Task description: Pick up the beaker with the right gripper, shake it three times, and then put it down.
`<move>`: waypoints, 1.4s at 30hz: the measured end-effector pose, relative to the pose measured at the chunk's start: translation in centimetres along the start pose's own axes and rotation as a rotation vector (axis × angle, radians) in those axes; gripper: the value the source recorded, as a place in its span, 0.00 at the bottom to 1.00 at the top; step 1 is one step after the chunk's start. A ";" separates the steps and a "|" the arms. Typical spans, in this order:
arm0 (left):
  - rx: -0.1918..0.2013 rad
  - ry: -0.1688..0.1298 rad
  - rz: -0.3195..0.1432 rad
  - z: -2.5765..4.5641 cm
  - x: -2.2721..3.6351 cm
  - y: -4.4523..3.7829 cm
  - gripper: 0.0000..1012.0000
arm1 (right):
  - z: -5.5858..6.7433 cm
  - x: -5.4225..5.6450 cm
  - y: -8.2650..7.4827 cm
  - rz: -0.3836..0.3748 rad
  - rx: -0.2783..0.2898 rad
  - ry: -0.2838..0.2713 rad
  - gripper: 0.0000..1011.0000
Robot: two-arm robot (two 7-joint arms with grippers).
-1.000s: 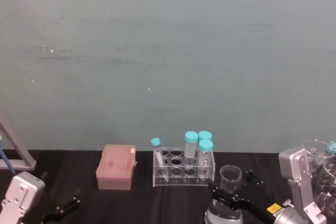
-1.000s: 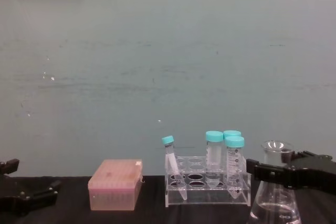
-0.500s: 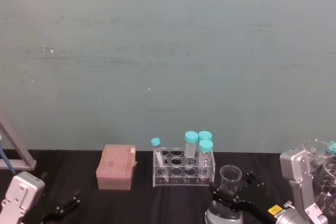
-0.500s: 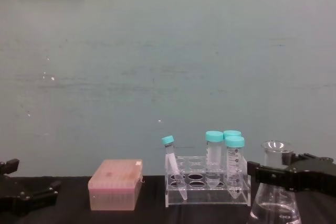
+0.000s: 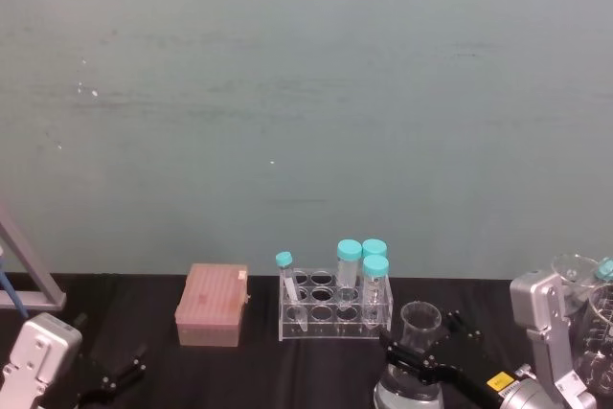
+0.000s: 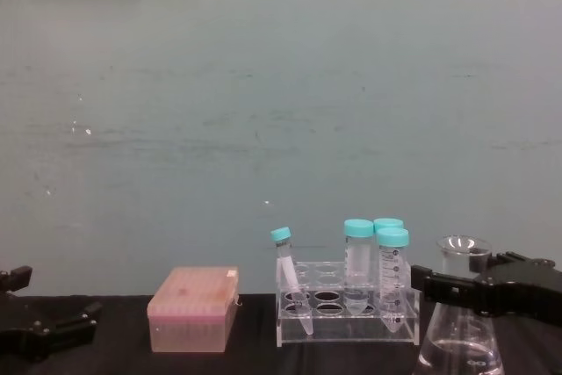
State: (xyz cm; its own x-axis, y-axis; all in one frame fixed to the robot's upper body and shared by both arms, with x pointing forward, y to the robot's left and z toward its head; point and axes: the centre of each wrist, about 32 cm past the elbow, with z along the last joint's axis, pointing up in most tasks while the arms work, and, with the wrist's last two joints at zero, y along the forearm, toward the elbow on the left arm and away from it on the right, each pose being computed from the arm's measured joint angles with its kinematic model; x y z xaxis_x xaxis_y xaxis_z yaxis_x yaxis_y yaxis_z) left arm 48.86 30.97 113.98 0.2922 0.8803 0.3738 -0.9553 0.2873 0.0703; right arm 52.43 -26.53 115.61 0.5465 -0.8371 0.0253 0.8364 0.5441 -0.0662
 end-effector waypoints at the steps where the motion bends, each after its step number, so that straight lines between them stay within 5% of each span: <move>1: 0.000 0.000 0.000 0.00 0.00 0.00 0.99 | 0.0 0.0 0.0 0.000 0.000 0.000 0.99; 14: 0.000 0.000 0.000 0.00 0.00 0.00 0.99 | 0.0 0.0 0.0 0.000 -0.003 0.002 0.91; 30: 0.000 0.000 0.000 0.00 0.00 0.00 0.99 | 0.0 0.0 0.0 0.000 -0.004 0.004 0.45; 42: 0.000 0.000 0.000 0.00 0.00 0.00 0.99 | 0.0 0.0 0.0 0.001 -0.005 0.004 0.45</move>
State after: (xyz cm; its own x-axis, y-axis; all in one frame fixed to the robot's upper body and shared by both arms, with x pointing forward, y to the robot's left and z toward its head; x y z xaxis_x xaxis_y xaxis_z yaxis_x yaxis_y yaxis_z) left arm 48.86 30.97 113.98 0.2923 0.8803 0.3737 -0.9552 0.2873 0.0703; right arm 52.45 -26.55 115.65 0.5467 -0.8370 0.0210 0.8359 0.5442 -0.0709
